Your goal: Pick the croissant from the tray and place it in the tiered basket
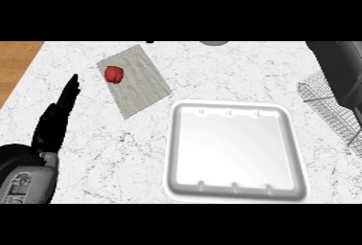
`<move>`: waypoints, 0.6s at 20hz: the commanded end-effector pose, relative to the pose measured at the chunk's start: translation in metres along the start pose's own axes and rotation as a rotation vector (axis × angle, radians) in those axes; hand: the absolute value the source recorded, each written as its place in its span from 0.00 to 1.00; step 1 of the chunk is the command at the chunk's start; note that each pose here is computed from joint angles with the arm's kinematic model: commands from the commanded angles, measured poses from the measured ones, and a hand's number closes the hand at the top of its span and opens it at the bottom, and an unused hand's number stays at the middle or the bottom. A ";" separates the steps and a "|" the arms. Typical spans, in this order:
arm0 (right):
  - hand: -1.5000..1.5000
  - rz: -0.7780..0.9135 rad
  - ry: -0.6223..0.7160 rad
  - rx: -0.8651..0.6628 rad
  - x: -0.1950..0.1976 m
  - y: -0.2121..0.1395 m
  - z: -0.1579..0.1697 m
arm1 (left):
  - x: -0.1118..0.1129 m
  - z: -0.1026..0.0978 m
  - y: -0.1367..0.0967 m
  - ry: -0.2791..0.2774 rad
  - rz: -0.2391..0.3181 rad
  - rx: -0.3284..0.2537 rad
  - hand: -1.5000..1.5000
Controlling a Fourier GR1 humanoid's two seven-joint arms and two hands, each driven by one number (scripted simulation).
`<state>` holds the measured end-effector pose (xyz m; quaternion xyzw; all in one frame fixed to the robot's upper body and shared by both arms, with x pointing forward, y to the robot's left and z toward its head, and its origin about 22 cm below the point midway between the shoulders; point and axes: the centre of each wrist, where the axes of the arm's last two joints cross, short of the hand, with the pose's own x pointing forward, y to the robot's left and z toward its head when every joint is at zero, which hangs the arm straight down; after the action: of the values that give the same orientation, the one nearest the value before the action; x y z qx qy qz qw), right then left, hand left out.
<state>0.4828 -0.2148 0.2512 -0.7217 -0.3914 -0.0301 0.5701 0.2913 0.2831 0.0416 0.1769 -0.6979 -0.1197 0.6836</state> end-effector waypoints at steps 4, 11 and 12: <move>1.00 0.043 0.102 0.017 -0.004 -0.010 -0.024 | -0.004 0.012 0.007 0.012 -0.005 -0.001 0.50; 1.00 0.288 0.118 -0.069 -0.054 0.013 -0.059 | -0.002 0.016 0.009 0.017 -0.011 0.000 0.50; 1.00 0.324 0.117 -0.082 -0.053 0.005 -0.067 | -0.010 0.007 0.003 -0.001 0.006 0.019 0.50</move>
<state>0.4794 -0.2784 0.2467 -0.7661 -0.3152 -0.0032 0.5601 0.2815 0.2863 0.0365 0.1804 -0.6959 -0.1169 0.6852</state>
